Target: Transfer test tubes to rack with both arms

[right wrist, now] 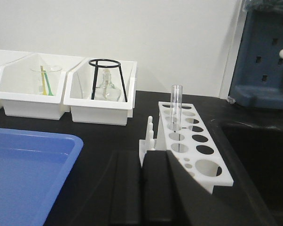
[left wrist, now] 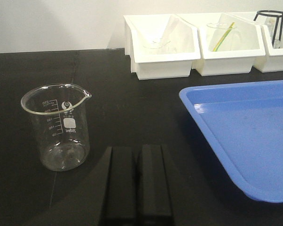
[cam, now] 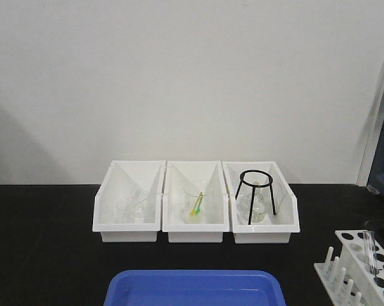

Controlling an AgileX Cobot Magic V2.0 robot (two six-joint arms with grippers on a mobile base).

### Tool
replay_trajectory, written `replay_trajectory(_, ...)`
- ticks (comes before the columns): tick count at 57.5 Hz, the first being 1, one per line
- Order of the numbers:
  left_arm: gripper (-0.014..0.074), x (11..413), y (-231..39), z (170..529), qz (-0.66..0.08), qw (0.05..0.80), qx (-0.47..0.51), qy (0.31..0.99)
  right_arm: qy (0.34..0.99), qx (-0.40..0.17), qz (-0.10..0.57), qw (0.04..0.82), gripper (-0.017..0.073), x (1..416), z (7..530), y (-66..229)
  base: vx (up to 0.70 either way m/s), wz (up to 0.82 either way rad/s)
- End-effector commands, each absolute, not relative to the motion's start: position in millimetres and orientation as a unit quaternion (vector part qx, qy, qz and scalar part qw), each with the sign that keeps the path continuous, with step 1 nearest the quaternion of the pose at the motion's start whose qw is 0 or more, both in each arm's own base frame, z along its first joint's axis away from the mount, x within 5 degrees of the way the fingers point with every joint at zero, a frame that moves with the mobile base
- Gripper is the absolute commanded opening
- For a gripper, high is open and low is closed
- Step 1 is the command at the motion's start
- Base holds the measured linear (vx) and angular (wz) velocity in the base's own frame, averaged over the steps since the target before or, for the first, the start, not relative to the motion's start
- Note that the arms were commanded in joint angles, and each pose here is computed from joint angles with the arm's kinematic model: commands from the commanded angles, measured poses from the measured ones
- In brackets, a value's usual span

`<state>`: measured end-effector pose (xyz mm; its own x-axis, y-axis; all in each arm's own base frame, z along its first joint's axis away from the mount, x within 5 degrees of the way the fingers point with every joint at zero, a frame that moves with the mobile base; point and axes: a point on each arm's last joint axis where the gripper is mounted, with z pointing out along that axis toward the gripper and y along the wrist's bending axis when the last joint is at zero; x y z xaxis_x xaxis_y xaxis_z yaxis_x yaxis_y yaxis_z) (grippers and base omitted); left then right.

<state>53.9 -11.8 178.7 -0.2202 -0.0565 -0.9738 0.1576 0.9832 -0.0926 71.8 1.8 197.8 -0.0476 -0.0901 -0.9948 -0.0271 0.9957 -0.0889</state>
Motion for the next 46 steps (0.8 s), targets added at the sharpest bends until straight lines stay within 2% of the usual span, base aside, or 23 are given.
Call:
replay_trajectory(1, -0.002, 55.4, -10.6, 177.2, -0.089, 0.647, 0.018, 0.757, 0.697, -0.05, -0.032, 0.715, -0.0008, 72.6, 202.2, 2.4, 0.0, 0.0)
replay_trajectory(46, -0.002, 55.4, -10.6, 177.2, -0.089, 0.647, 0.018, 0.757, 0.698, -0.048, -0.03, 0.714, -0.0008, 72.6, 201.9, 2.4, 0.0, 0.0)
